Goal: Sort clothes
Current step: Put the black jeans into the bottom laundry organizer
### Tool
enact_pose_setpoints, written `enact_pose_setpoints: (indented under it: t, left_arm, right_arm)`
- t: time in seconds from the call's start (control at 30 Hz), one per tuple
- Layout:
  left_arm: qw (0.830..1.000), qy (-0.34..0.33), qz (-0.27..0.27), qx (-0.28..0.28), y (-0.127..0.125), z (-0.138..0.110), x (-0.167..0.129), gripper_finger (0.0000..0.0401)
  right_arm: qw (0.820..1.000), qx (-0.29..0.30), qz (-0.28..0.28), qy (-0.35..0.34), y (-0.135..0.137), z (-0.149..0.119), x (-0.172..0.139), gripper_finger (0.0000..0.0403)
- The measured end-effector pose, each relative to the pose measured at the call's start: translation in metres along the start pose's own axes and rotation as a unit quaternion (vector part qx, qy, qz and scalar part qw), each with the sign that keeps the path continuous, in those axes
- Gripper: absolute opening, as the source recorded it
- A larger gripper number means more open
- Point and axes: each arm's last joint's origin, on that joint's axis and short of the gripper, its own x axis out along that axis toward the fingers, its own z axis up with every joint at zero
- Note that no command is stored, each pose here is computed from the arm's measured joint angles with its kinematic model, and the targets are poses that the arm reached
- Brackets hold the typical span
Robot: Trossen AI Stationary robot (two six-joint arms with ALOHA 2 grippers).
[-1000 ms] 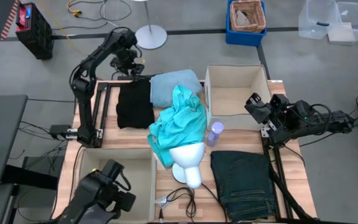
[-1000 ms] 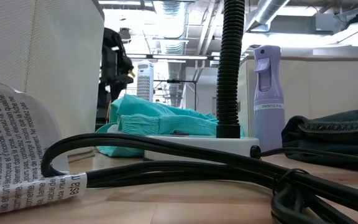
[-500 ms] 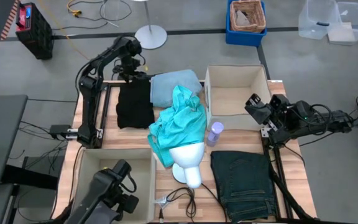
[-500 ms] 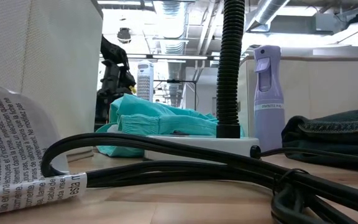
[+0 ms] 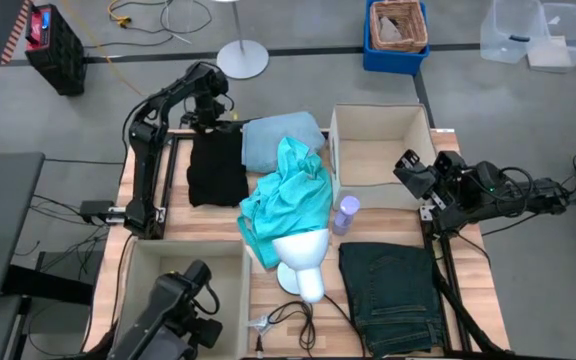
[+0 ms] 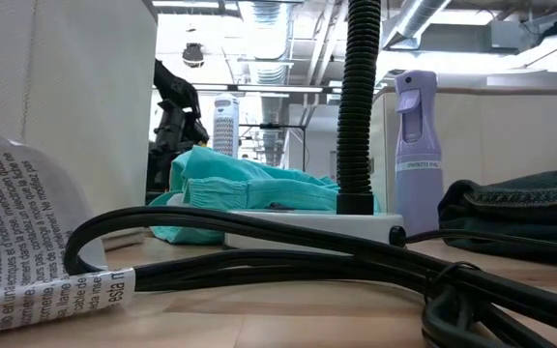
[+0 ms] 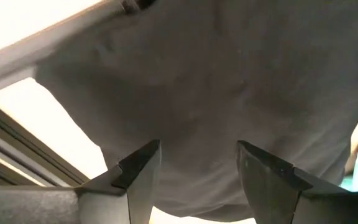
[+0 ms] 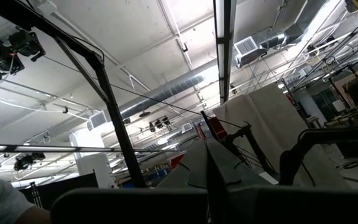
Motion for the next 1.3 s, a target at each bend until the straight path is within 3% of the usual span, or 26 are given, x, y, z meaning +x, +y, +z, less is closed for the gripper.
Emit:
enact_pose_setpoints:
  t: [0.47, 0.67, 0.97, 1.1, 1.3]
  left_arm:
    - [0.999, 0.035, -0.014, -0.01, 0.004, -0.003, 0.017, 0.0202]
    - [0.997, 0.065, -0.024, -0.023, 0.008, 0.007, 0.036, 0.0202]
    - [0.996, 0.067, -0.043, -0.035, 0.015, 0.009, 0.037, 0.0198]
    - [0.996, 0.068, -0.044, -0.034, 0.015, 0.009, 0.037, 0.0165]
    - [0.996, 0.068, -0.05, -0.03, 0.015, 0.009, 0.037, 0.007]
  right_arm:
    - [1.0, 0.0, 0.0, 0.0, 0.0, 0.0, 0.0, 0.0008]
    - [1.0, 0.0, 0.0, 0.001, 0.0, 0.0, 0.0, 0.0008]
    - [1.0, -0.004, -0.003, 0.0, -0.001, 0.0, 0.0, 0.0008]
    - [1.0, -0.008, -0.008, -0.003, -0.002, 0.001, 0.0, 0.0008]
    - [1.0, -0.011, -0.013, -0.005, -0.004, 0.001, 0.0, 0.0008]
